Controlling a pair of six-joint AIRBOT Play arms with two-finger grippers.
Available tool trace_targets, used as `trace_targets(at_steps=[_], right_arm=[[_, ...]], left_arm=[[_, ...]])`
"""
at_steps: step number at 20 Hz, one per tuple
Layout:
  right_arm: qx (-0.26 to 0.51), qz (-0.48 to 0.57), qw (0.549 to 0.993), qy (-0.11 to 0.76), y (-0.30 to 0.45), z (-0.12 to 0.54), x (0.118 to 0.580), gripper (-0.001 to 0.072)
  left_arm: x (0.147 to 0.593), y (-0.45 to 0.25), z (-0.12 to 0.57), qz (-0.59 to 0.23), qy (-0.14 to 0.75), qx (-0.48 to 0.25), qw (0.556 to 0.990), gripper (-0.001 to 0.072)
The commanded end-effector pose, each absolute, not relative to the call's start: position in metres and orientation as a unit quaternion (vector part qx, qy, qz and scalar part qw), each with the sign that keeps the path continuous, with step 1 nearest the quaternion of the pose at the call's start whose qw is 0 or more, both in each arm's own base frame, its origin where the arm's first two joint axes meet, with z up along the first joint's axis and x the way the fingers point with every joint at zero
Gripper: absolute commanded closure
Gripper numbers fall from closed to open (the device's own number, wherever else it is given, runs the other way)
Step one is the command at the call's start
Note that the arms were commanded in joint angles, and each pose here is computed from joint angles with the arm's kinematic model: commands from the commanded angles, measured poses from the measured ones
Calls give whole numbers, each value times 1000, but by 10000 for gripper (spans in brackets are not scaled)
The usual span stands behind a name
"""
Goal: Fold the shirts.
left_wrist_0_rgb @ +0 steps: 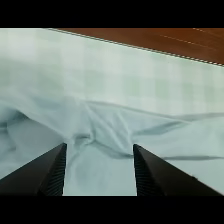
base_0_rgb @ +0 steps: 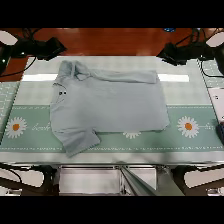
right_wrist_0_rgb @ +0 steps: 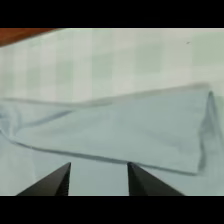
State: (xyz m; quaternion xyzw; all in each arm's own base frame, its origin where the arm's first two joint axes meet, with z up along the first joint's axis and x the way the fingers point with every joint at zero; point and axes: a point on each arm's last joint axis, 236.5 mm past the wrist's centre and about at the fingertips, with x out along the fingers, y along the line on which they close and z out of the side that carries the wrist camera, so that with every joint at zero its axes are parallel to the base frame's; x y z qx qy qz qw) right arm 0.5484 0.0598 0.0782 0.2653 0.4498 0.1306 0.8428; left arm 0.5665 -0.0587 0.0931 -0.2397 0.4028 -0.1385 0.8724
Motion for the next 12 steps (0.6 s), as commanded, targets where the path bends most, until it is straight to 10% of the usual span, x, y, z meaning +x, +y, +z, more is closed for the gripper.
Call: trace_targets(at_steps=[1, 7, 12], right_arm=[[297, 115, 818, 480, 6, 89, 531, 303], [236, -27, 760, 605, -84, 26, 394, 306], [332, 59, 769, 543, 17, -21, 309, 306]], left_arm=[[543, -3, 85, -121, 466, -244, 842, 198], [373, 76, 11, -67, 670, -327, 663, 198], [302, 81, -26, -6, 588, -415, 694, 198]])
